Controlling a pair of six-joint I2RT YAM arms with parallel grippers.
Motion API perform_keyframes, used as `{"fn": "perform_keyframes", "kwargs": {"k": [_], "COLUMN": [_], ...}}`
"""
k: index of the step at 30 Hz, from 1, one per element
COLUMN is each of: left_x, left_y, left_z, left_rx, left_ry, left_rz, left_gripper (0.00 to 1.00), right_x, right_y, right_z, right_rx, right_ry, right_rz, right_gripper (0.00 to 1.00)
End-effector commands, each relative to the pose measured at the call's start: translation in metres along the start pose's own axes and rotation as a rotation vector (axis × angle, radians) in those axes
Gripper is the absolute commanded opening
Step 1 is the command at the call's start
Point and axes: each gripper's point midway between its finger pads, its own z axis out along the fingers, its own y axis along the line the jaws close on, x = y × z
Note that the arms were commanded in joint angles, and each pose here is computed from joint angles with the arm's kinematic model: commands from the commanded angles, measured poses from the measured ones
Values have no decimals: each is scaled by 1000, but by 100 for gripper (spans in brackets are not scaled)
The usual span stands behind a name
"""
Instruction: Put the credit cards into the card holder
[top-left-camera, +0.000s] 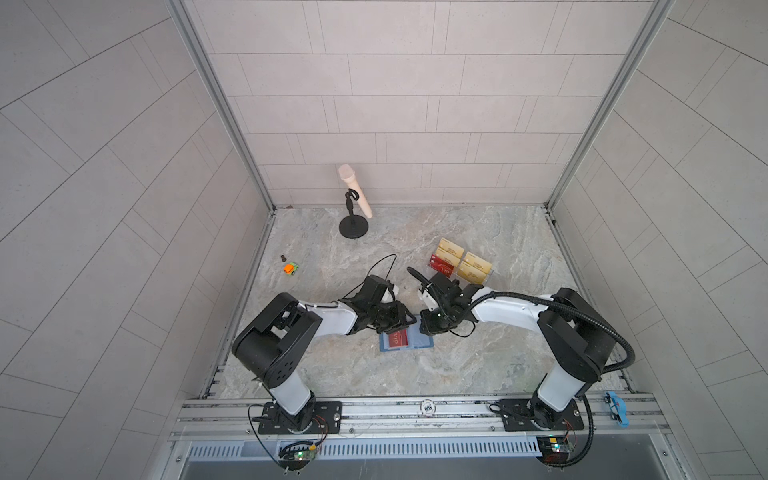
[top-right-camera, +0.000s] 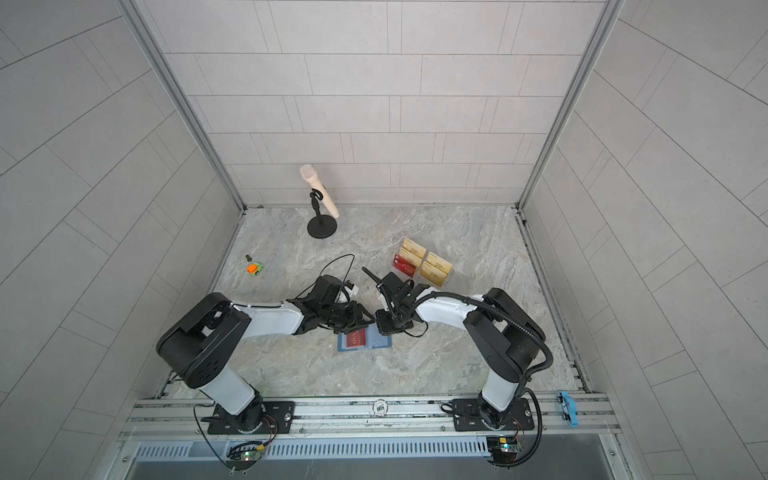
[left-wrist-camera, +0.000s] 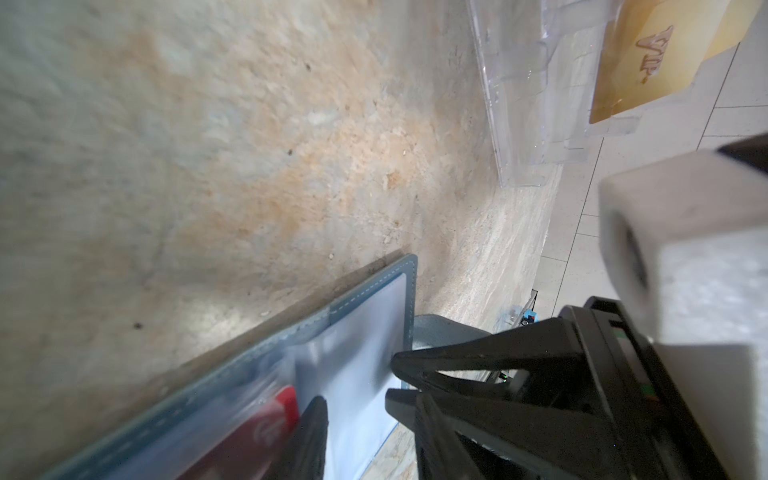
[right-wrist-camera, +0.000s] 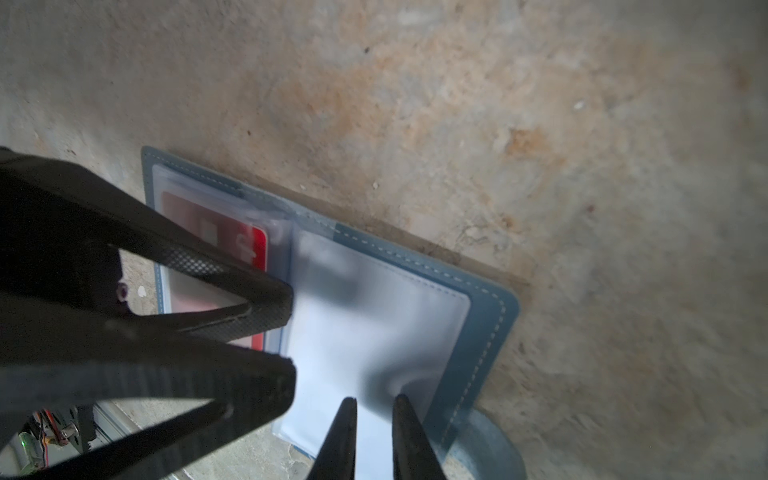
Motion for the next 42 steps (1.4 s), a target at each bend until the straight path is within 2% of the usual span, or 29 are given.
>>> {"fn": "perform_keyframes", "kwargs": {"k": [1,20,42], "left_x": [0,11,12], "left_y": [-2,2,-10], "left_z": [4,5,2], "left_rx": [16,42,150], "left_ry": [4,24,-6], "left_rz": [2,-20,-57], "left_gripper": [39,36,29], "right_x": [14,14,11], "right_y": [-23,-22,-22], "right_z": [8,7,7], "right_rx": [83,79,85], "right_ry": [35,31,23], "right_rz": [30,30,45], "right_gripper": [20,20,20]}}
